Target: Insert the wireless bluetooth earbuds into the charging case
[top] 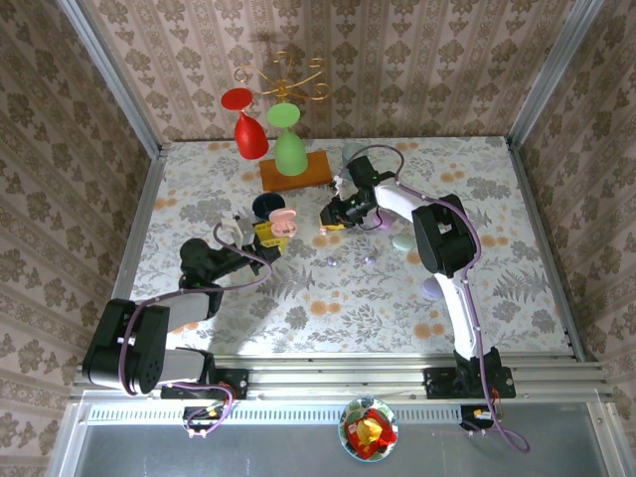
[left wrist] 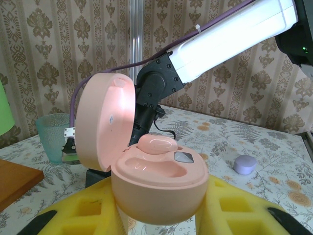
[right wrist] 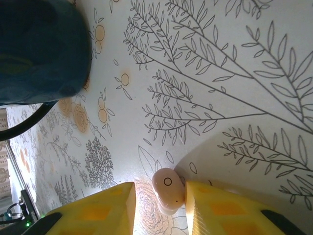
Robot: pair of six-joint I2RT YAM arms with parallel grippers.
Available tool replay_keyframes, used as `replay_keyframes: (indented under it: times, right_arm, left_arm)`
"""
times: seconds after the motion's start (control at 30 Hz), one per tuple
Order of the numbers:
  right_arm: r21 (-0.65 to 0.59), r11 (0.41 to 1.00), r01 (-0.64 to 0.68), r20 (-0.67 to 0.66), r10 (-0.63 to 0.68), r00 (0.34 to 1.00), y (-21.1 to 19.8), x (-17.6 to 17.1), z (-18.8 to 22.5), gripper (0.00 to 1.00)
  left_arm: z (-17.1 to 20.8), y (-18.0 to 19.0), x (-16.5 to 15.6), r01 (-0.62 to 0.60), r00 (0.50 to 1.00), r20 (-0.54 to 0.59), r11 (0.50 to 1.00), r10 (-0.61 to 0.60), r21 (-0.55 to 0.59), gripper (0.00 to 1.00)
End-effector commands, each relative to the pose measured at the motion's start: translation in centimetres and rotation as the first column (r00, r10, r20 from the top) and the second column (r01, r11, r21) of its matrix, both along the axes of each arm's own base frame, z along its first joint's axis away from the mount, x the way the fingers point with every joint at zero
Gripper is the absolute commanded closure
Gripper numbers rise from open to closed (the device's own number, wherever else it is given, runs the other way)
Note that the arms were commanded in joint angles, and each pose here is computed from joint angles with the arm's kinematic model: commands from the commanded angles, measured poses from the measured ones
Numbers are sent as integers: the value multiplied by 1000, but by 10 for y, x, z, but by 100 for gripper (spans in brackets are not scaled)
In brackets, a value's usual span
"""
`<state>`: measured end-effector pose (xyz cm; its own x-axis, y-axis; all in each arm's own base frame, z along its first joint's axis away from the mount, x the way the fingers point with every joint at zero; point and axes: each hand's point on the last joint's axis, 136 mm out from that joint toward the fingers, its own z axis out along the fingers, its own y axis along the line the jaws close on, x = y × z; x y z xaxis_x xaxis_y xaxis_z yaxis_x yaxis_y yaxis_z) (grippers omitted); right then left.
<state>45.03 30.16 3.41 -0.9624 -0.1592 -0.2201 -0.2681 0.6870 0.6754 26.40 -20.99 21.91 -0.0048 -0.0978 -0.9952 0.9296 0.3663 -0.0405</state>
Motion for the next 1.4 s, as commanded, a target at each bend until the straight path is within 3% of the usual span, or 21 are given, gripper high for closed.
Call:
replay_keyframes:
  times: [0.0, 0.27, 0.7, 1.03, 1.37]
  right_arm:
    - [-33, 999, 6, -42, -8, 999, 1, -4, -9, 66]
    - [-67, 996, 58, -54, -61, 997, 2, -2, -12, 64]
    - [-77, 993, 86, -74, -91, 993, 3, -1, -14, 82]
    - [-52, 992, 115, -22, -116, 993, -2, -5, 10, 82]
    - [-75, 977, 201, 18, -200, 980, -29, -30, 13, 81]
  left_arm:
    - [11, -2, -4, 21, 998, 66, 1000, -21, -3, 73]
    - [12, -1, -5, 16, 997, 73, 1000, -15, -3, 73]
    - [12, 0, -7, 8, 997, 81, 1000, -8, -2, 73]
    - [11, 1, -5, 0, 997, 80, 1000, 0, -1, 73]
    - [12, 0, -6, 5, 997, 80, 1000, -5, -2, 73]
